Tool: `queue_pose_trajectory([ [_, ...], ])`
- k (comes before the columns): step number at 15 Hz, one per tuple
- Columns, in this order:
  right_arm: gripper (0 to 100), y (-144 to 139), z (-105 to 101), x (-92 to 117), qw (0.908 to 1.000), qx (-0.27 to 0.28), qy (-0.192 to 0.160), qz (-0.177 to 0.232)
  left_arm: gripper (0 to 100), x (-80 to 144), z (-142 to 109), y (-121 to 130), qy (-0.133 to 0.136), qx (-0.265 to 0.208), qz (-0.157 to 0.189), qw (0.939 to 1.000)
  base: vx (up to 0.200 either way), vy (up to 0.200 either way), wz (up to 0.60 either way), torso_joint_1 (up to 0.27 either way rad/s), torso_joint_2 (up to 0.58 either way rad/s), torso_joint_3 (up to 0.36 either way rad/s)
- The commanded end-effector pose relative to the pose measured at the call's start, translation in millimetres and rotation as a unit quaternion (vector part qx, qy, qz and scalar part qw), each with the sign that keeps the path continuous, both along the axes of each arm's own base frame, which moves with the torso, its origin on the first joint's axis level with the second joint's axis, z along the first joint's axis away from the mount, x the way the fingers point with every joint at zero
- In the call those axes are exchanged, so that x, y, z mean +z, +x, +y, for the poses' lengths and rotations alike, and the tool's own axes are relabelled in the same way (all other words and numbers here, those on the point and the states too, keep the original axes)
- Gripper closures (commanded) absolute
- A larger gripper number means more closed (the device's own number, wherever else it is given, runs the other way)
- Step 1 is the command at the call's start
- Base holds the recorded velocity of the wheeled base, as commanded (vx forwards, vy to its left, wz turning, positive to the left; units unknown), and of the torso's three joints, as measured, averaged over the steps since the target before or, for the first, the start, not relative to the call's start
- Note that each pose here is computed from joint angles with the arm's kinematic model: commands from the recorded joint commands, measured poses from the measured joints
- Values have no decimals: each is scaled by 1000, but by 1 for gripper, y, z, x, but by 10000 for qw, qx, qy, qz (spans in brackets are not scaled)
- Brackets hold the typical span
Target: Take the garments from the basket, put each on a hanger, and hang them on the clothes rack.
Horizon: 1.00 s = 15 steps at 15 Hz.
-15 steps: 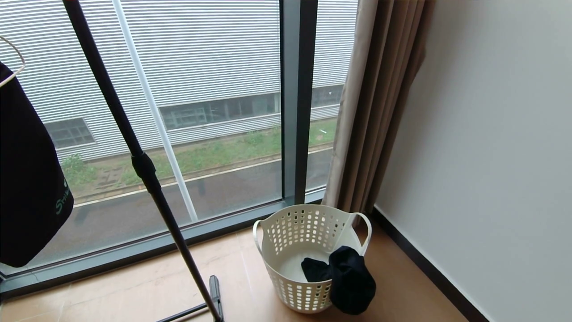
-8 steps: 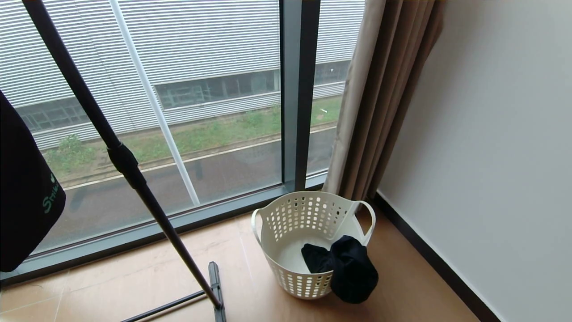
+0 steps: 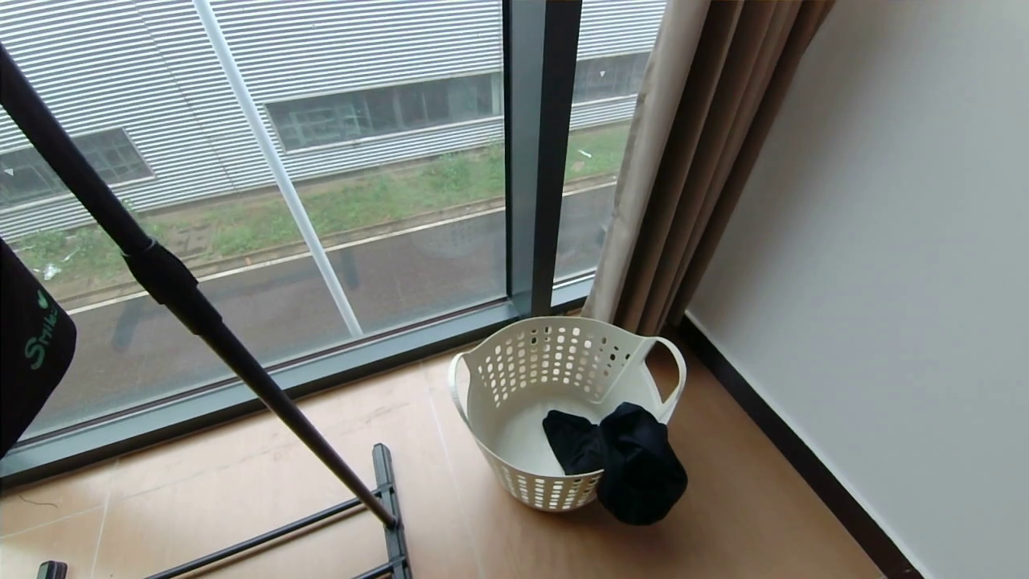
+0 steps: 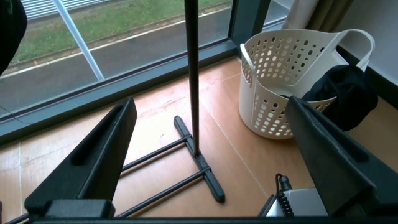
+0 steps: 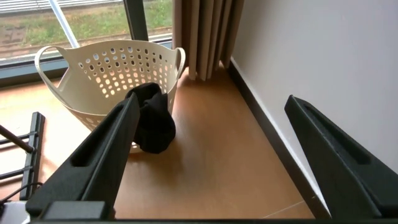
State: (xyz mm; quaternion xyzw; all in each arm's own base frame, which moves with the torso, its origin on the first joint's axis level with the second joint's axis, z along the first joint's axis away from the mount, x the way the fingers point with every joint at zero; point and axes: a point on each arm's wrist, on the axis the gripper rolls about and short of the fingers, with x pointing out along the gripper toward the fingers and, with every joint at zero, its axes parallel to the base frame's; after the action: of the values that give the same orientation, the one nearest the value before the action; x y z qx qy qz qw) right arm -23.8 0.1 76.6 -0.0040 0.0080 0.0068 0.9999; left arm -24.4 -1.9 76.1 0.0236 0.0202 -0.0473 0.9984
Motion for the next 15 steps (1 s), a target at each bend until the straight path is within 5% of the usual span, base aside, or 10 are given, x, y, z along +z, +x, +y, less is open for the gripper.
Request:
queue_pose_trajectory([
  [1, 0, 0, 0, 0, 10000, 1, 2, 5, 0, 0, 0, 0, 0, 8, 16, 10000, 0, 0, 0, 12, 2, -203],
  [15, 0, 0, 0, 0, 10000, 1, 2, 5, 0, 0, 0, 0, -8, 24, -6, 10000, 0, 0, 0, 3, 1, -199],
])
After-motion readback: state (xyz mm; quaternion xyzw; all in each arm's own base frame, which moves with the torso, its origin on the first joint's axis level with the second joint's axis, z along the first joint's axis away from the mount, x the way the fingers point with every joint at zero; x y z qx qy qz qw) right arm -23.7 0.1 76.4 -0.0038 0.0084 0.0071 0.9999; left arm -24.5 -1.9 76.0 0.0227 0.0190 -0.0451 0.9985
